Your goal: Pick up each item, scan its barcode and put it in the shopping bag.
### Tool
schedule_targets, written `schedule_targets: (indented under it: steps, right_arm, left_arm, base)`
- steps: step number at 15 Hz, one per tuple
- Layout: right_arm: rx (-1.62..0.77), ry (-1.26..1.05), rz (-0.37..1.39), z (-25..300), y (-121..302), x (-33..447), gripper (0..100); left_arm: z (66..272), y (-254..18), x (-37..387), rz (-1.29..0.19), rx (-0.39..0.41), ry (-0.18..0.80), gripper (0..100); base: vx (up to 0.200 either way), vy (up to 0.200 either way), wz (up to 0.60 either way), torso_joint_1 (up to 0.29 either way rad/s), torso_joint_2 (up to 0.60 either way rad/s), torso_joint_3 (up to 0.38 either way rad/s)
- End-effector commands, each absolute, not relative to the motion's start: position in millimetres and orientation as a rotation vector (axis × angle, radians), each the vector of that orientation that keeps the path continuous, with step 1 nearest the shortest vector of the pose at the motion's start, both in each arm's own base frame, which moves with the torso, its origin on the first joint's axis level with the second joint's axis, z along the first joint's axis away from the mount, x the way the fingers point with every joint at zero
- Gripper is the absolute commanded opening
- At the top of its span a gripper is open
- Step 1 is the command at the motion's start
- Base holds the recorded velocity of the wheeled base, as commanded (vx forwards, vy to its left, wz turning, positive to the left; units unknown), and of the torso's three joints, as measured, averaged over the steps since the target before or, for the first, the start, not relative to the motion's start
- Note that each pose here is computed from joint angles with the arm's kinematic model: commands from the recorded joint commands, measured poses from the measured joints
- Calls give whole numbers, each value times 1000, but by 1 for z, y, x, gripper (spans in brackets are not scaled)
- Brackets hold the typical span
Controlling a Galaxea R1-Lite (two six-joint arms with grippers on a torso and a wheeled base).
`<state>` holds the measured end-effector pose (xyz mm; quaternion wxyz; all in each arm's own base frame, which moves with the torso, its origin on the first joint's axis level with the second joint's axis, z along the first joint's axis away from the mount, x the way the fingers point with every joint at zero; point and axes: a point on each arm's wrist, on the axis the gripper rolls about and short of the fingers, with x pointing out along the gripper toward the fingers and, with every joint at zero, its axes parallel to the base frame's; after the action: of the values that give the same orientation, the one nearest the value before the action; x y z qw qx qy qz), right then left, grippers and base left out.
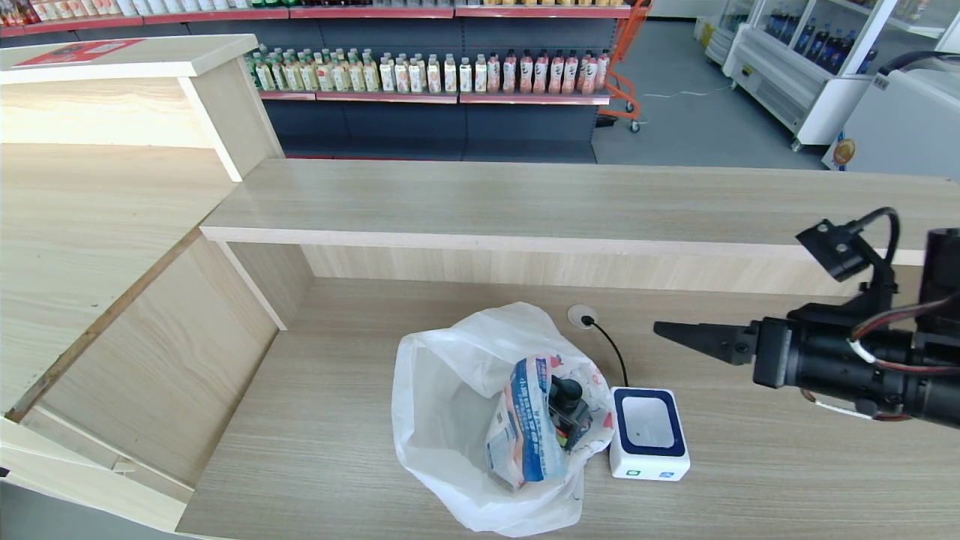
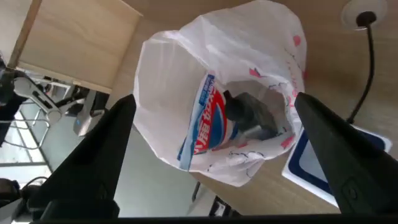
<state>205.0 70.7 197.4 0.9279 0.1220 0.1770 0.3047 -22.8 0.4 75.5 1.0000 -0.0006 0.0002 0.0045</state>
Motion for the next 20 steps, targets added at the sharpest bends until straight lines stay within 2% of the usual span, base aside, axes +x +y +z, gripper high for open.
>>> schedule_targets:
  steps: [1, 3, 7, 9, 11, 20]
  right_arm:
    - [134, 214, 365, 166, 13, 95, 100]
    - [79, 152, 208, 118, 5, 36, 100]
    - [45, 87, 63, 81, 1, -13, 100]
    - [1, -14, 48, 79, 1, -23, 100]
    - [23, -4, -46, 76, -1, -23, 100]
    - [55, -4, -49, 76, -1, -23, 100]
  left_arm:
    - [75, 0, -23, 9, 0, 0, 100]
    - [75, 0, -23, 9, -2, 0, 100]
    - [75, 0, -23, 9, -2, 0, 100]
    - [75, 0, -23, 9, -2, 0, 100]
    - [75, 0, -23, 9, -2, 0, 100]
    - [75, 0, -23, 9, -2, 0, 100]
  base:
    - [0, 0, 0, 0, 0, 0]
    - [0, 0, 0, 0, 0, 0]
    - [0, 0, 0, 0, 0, 0]
    - [0, 0, 0, 0, 0, 0]
    - [0, 0, 0, 0, 0, 0]
    - [0, 0, 0, 0, 0, 0]
